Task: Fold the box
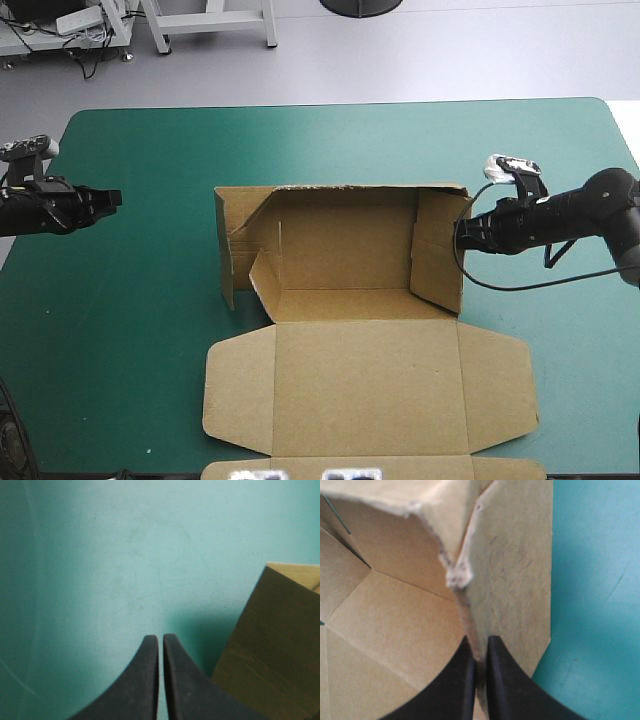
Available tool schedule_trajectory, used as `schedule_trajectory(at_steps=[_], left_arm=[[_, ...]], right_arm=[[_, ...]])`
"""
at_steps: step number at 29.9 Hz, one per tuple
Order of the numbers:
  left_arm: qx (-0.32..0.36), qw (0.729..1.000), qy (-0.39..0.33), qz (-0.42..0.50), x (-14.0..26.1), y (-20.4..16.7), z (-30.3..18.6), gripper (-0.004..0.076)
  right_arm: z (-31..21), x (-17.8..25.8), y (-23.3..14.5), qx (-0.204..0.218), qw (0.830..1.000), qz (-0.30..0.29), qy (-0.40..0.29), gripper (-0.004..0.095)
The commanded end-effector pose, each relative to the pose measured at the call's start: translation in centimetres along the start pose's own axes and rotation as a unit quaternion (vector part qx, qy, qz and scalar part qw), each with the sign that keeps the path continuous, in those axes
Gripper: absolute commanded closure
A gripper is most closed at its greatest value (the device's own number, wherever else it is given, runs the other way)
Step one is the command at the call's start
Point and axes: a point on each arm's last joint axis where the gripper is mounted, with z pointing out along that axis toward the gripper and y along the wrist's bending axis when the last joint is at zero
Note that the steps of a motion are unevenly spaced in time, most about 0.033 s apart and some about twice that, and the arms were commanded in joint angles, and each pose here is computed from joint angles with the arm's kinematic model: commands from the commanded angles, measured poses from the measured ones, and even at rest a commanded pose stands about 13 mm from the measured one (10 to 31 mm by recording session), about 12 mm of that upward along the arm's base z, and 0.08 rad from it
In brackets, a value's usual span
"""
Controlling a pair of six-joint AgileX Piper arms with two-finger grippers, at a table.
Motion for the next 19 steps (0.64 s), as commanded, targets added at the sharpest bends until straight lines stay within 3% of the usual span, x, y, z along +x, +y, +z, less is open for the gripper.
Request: schedule_trajectory(at_steps=[1,4,10,14,16,19], left_arm=[[0.012,0.999,-0.041,0.002,-0.9,-1.1,-1.4,0.0710],[0.012,0.999,-0.041,0.002,-0.9,-1.1,-1.4,0.0710],[0.012,0.999,-0.041,0.002,-0.9,-1.1,-1.4,0.0710],[0.011,0.999,-0.041,0.002,-0.9,-1.1,-1.4,0.0710],[0.010,0.999,-0.042,0.002,-0.9,-1.1,-1.4,0.0710],[0.010,0.999,-0.042,0.012,-0.9,-1.0,-1.4,0.0710]], right_arm=[[0.6,-1.5,-0.4,-0.003,1.000,-0.009,-0.029,0.0906],[1.3,-3.1,-0.6,-0.005,0.999,-0.020,-0.044,0.0906],[3.3,-6.9,1.5,0.003,0.987,-0.141,-0.081,0.0906],[4.6,-8.7,3.0,0.026,0.976,-0.182,-0.114,0.0886],[4.6,-9.2,3.6,0.051,0.968,-0.206,-0.132,0.0848],[4.6,-9.7,4.3,0.079,0.958,-0.234,-0.147,0.0713]])
